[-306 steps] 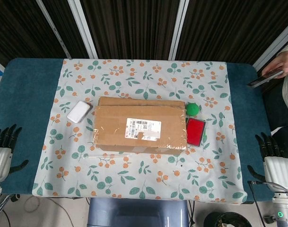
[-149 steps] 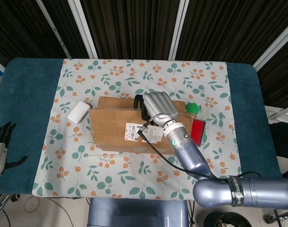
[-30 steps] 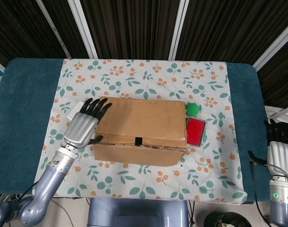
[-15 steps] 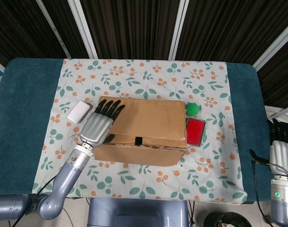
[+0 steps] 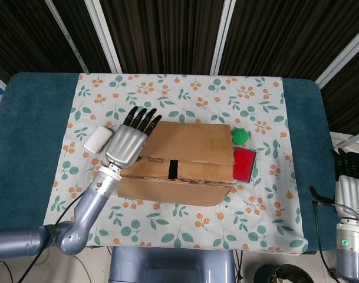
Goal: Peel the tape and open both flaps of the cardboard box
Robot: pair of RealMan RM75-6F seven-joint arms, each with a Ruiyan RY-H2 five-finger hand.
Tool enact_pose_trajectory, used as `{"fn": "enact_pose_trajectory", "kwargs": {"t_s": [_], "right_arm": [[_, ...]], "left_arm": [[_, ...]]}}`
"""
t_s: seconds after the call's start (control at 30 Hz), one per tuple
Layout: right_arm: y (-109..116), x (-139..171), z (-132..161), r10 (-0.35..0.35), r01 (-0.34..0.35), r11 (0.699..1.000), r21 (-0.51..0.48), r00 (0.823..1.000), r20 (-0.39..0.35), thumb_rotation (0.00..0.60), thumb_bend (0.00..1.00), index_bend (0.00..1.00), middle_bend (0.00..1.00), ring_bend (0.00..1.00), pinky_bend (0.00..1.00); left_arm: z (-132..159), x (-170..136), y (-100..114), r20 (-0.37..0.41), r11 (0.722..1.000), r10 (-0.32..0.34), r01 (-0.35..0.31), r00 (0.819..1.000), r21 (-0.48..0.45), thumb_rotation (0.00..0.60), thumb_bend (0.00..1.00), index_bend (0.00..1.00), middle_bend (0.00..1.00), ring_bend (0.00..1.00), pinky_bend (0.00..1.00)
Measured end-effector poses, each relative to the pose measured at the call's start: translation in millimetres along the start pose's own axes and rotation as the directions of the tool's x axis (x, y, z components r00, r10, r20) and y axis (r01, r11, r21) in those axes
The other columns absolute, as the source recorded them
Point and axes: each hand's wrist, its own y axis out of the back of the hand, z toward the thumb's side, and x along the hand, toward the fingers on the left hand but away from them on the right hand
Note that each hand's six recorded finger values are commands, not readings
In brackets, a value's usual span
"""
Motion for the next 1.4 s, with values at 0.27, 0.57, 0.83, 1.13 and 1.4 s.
{"fn": "enact_pose_trajectory", "kwargs": {"t_s": [0.27, 0.57, 0.83, 1.13, 1.4], "right_arm": [[0.1, -0.3, -2.2, 0.003, -0.003, 1.0, -0.024, 1.0, 0.01, 0.6, 0.26, 0.0, 0.0, 0.0, 0.23], [3.0, -2.1, -6.7, -0.004, 0.005, 0.999, -0.038, 1.0, 0.027, 0.6, 0.26, 0.0, 0.0, 0.0, 0.23], [2.0, -2.3, -8.3, 0.003, -0.001, 0.999, -0.052, 0.999, 0.037, 0.6, 0.26, 0.0, 0.0, 0.0, 0.23], [1.9, -0.8, -10.0, 0.007, -0.005, 0.998, -0.059, 0.999, 0.044, 0.6, 0.26, 0.0, 0.0, 0.0, 0.23], [-0.1, -0.9, -8.2, 0.018, -0.015, 0.998, -0.061, 0.999, 0.04, 0.6, 0.26, 0.0, 0.0, 0.0, 0.23]], "left_arm": [[-11.4, 45.1, 28.1, -0.005, 0.989, 0.099, -0.098, 0.995, 0.111, 0.6, 0.31, 0.0, 0.0, 0.0, 0.0], [-32.6, 99.3, 47.2, -0.055, 0.965, 0.154, -0.138, 0.987, 0.222, 0.6, 0.31, 0.0, 0.0, 0.0, 0.0], [-51.6, 133.5, 43.9, -0.115, 0.948, 0.156, -0.116, 0.981, 0.297, 0.6, 0.31, 0.0, 0.0, 0.0, 0.0], [-52.0, 146.6, 18.7, -0.124, 0.948, 0.102, -0.059, 0.987, 0.313, 0.6, 0.29, 0.0, 0.0, 0.0, 0.0], [-43.0, 128.6, 27.2, -0.037, 0.961, 0.089, -0.077, 0.995, 0.265, 0.6, 0.28, 0.0, 0.0, 0.0, 0.0]]}}
